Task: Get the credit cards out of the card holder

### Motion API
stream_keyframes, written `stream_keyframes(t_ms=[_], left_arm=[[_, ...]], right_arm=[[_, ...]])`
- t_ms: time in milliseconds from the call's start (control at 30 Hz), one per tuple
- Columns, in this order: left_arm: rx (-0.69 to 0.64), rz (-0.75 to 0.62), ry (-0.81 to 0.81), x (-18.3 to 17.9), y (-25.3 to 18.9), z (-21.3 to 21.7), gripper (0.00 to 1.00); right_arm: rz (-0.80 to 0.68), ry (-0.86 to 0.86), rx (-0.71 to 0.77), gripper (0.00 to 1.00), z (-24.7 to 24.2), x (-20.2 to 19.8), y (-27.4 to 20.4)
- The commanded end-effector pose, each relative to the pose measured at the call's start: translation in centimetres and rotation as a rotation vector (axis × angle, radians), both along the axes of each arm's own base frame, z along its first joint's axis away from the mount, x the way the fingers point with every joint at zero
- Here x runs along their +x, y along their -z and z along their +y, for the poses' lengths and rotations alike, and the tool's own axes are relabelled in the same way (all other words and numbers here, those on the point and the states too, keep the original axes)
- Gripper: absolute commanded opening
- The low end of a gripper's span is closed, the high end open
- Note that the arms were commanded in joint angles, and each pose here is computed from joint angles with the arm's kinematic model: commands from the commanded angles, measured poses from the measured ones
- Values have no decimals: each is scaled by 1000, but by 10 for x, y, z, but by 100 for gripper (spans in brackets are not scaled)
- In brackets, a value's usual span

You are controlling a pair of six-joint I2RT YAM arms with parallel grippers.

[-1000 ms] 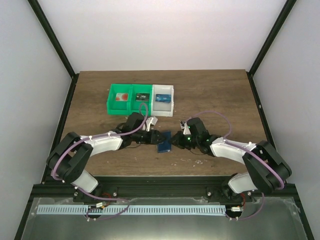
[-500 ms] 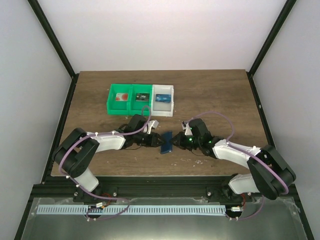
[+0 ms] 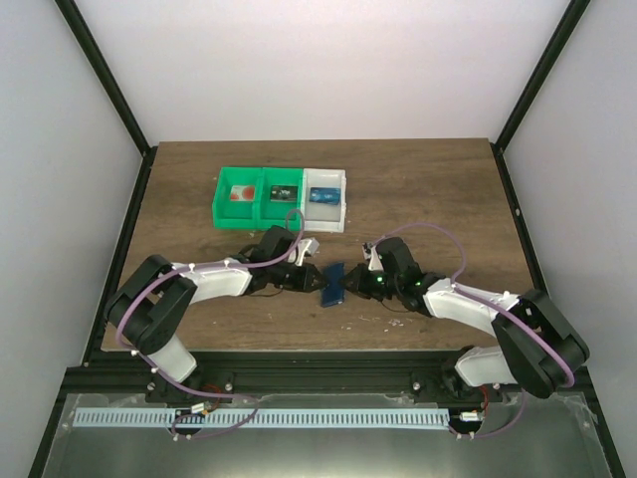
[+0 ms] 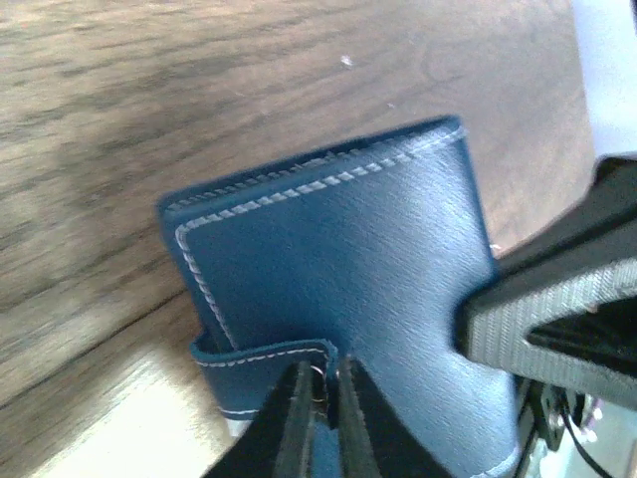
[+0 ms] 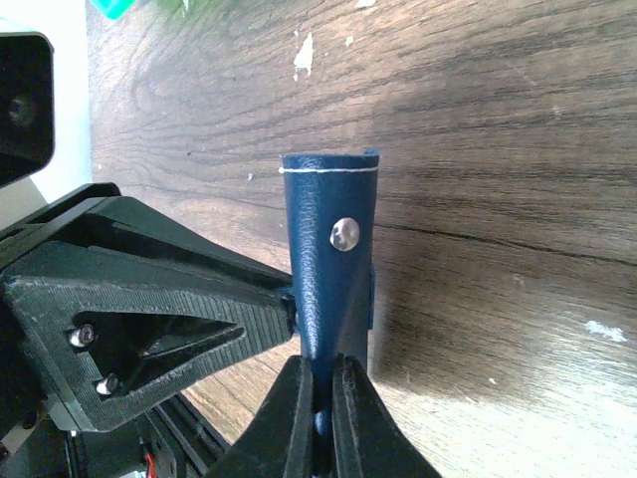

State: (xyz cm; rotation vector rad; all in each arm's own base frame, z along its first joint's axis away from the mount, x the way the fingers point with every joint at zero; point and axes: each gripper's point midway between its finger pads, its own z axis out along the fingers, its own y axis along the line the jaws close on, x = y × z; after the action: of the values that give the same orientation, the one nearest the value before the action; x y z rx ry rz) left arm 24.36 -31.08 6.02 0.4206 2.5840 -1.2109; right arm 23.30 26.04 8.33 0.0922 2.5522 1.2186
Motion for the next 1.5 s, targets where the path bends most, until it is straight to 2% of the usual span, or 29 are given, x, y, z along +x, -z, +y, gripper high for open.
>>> stream_keyframes(t_ms=[0, 67, 367, 533, 700, 867, 1167, 1467], left_arm=[[79, -20, -39, 8, 8, 12, 7], [77, -31, -43, 8, 4, 13, 0], [63, -50, -73, 5, -11, 19, 0], [-77, -53, -11, -9, -35, 7, 0], [-88, -46, 2, -11, -40, 6, 0], [-135, -47, -3, -15, -50, 4, 0], [-213, -73, 6, -14, -77, -2, 0], [-209, -65, 8, -16, -74, -1, 0]], right_arm=[[-46, -29, 17, 0, 5, 0, -11], [-43, -23, 5, 0, 4, 1, -8], [-70, 17, -135, 4, -11, 12, 10], [-75, 24, -230, 17, -19, 19, 23], [-76, 46, -303, 30, -31, 21, 26], [-81, 17, -277, 39, -26, 18, 12], [-93, -63, -178, 49, -8, 10, -10], [-94, -85, -183, 53, -3, 12, -10]])
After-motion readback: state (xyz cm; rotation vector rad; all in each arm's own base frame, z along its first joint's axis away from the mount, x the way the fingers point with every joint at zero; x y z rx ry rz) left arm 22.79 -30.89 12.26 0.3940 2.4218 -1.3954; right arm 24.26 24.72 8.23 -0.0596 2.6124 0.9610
